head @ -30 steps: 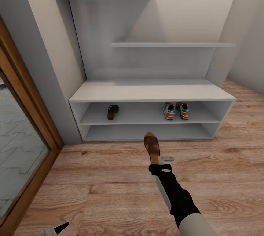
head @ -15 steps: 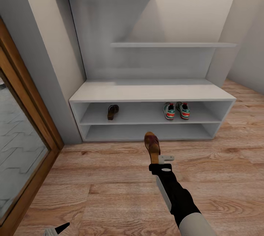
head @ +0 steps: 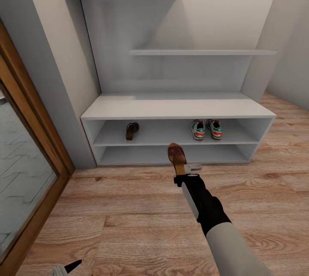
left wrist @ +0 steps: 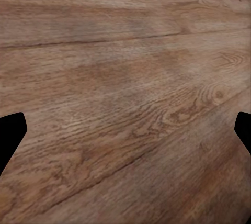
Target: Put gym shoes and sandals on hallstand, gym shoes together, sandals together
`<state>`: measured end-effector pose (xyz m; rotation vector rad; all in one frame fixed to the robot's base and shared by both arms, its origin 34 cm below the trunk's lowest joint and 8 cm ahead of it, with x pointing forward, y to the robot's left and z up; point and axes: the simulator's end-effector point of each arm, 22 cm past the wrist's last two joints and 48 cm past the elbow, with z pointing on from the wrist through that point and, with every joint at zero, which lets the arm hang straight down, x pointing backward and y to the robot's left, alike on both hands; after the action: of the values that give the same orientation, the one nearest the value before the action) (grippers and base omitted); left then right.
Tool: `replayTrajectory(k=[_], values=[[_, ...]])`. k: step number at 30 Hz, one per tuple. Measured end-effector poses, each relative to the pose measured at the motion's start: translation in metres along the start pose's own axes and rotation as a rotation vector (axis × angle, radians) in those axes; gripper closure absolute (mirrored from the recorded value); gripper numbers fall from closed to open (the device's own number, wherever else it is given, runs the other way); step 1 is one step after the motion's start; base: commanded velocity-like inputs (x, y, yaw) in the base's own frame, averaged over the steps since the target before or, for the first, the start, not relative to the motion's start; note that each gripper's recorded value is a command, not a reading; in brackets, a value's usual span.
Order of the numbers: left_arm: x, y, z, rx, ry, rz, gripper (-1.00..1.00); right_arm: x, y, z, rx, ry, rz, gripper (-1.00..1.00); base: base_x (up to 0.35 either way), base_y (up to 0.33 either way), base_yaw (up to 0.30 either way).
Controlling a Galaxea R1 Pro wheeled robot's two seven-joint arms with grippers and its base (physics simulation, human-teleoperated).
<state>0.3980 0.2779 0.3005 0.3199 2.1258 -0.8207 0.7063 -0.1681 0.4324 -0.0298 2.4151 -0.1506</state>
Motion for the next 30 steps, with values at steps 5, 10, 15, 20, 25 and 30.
replayTrajectory(k=[5, 10, 15, 20, 25, 30], values=[[-0.001, -0.001, 0.000, 0.004, -0.002, 0.000, -1.00, -0.001, 0.000, 0.000, 0.000, 0.000, 0.000, 1.00, 0.000, 0.000, 0.057], [-0.007, -0.028, 0.001, 0.145, -0.004, -0.015, -1.00, 0.001, 0.000, 0.002, -0.001, 0.003, -0.001, 1.00, 0.000, 0.000, 0.185], [-0.027, -0.031, 0.011, 0.184, -0.003, -0.062, -1.00, 0.003, 0.001, 0.004, 0.000, 0.009, -0.002, 1.00, 0.000, 0.000, 0.199], [-0.034, -0.031, 0.015, 0.188, -0.007, -0.064, -1.00, 0.007, 0.001, 0.006, 0.000, 0.017, -0.003, 1.00, 0.000, 0.000, 0.200], [-0.034, -0.031, 0.015, 0.188, -0.004, -0.070, -1.00, 0.011, 0.001, 0.009, 0.000, 0.026, -0.005, 1.00, 0.000, 0.000, 0.182], [-0.033, -0.032, 0.015, 0.190, -0.004, -0.071, -1.00, 0.009, 0.000, 0.009, 0.003, 0.022, -0.004, 1.00, 0.138, 0.000, 0.038]])
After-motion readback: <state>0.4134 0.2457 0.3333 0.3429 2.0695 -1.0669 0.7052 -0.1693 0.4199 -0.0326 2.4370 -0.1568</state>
